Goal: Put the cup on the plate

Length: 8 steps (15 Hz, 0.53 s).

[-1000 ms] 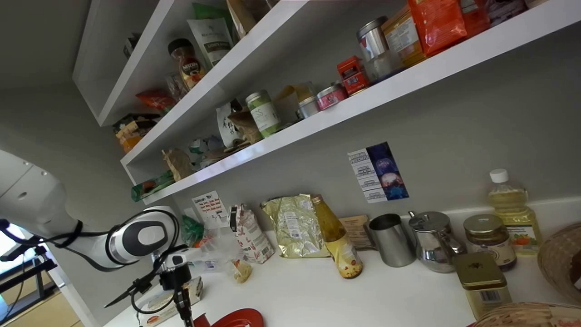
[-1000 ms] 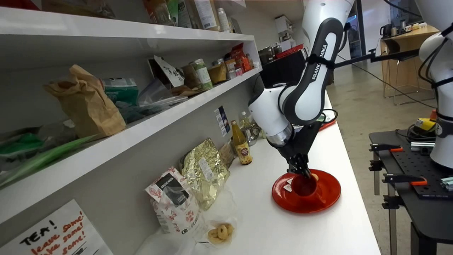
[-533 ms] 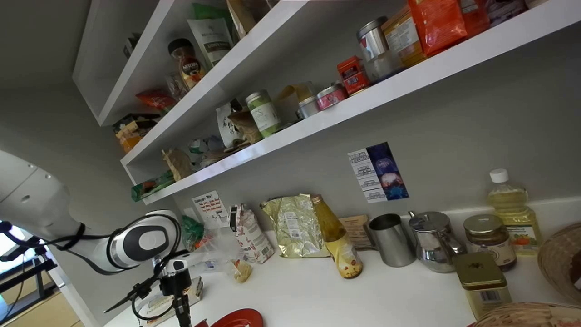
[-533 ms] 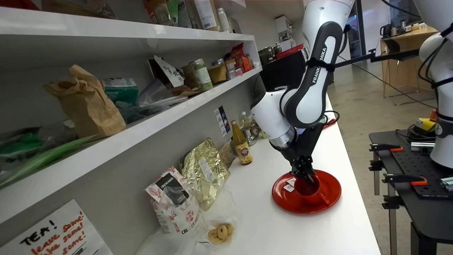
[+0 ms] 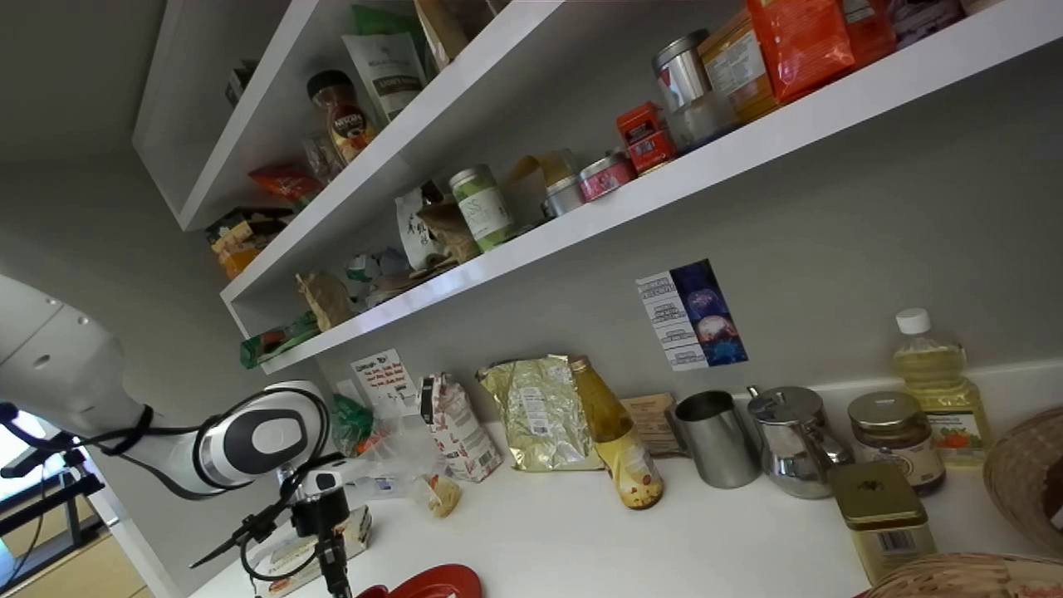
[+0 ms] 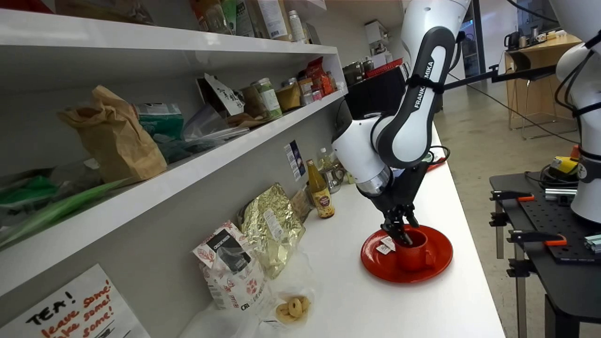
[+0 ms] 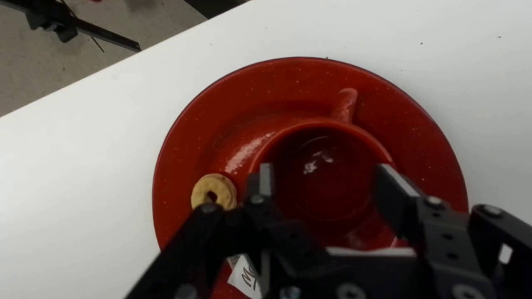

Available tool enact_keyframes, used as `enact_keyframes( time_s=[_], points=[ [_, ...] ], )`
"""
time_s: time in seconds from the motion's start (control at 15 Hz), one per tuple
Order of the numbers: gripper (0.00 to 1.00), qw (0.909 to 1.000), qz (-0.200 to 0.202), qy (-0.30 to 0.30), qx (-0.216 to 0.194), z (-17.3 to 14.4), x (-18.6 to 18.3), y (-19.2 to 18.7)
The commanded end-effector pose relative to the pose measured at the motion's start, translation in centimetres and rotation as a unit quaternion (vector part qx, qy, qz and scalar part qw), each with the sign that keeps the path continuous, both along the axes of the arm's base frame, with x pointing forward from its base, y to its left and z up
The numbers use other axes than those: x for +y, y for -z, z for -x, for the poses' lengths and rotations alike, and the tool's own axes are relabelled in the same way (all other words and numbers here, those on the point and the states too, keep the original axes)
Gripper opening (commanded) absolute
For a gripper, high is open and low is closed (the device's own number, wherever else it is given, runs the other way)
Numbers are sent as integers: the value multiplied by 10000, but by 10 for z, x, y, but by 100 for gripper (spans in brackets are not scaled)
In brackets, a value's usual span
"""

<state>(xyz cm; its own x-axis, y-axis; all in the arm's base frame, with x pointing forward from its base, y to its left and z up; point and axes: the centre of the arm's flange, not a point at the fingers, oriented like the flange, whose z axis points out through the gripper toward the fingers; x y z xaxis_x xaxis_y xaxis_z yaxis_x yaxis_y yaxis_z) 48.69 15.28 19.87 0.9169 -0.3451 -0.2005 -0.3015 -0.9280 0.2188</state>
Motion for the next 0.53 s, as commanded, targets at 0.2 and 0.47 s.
enact_keyframes(
  time_s=[0.2, 0.47],
  points=[
    [91, 9990, -109, -66, -421, -6, 8, -44],
    [100, 9978, -154, -151, -624, 3, 14, -70]
  ],
)
